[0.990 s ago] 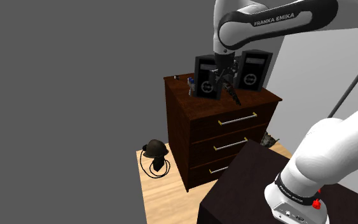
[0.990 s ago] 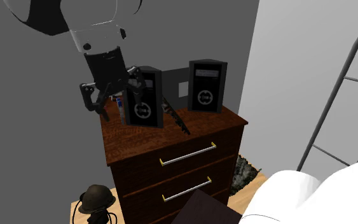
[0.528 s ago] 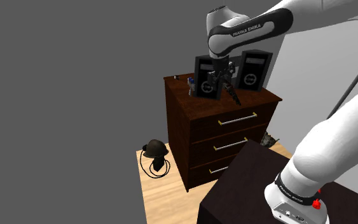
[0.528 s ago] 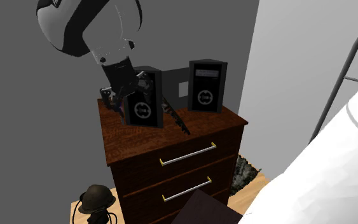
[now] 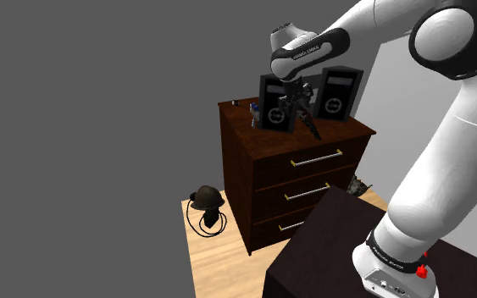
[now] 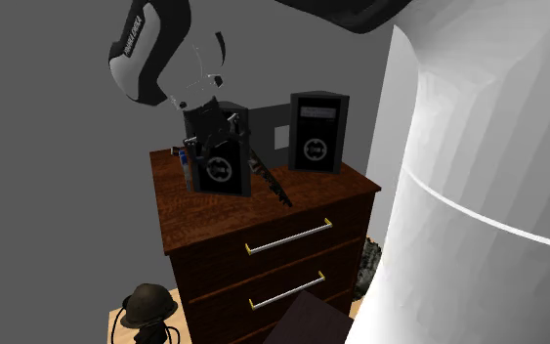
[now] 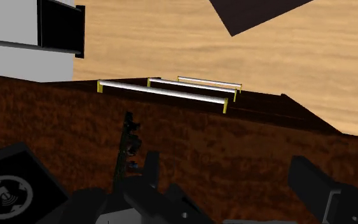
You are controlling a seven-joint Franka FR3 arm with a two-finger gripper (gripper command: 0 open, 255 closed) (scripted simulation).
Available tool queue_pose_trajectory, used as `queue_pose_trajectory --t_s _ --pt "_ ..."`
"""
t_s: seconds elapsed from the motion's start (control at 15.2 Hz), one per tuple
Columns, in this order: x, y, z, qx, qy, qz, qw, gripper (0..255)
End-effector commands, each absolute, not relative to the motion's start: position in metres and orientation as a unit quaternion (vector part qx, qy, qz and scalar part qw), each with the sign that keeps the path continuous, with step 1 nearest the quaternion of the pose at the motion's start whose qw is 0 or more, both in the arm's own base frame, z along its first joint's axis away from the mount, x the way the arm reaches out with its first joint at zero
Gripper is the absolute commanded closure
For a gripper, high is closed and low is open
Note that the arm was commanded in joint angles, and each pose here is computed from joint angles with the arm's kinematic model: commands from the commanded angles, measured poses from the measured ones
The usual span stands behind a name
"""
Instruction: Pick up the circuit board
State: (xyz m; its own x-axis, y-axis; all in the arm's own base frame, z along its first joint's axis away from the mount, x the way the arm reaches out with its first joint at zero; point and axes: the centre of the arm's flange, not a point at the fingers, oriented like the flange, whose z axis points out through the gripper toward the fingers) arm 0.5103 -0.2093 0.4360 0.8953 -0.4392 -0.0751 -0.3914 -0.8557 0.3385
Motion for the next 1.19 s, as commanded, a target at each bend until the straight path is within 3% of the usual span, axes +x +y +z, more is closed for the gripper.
queue_pose_trajectory --t_s 0.0,0.59,1.12 --pt "0.522 -0.231 0.424 0.955 -0.229 -0.083 0.171 0" --pt "0.559 -0.334 0.381 0.926 -0.284 -0.118 0.221 0" --pt "0.560 -0.336 0.341 0.925 -0.284 -0.119 0.222 0"
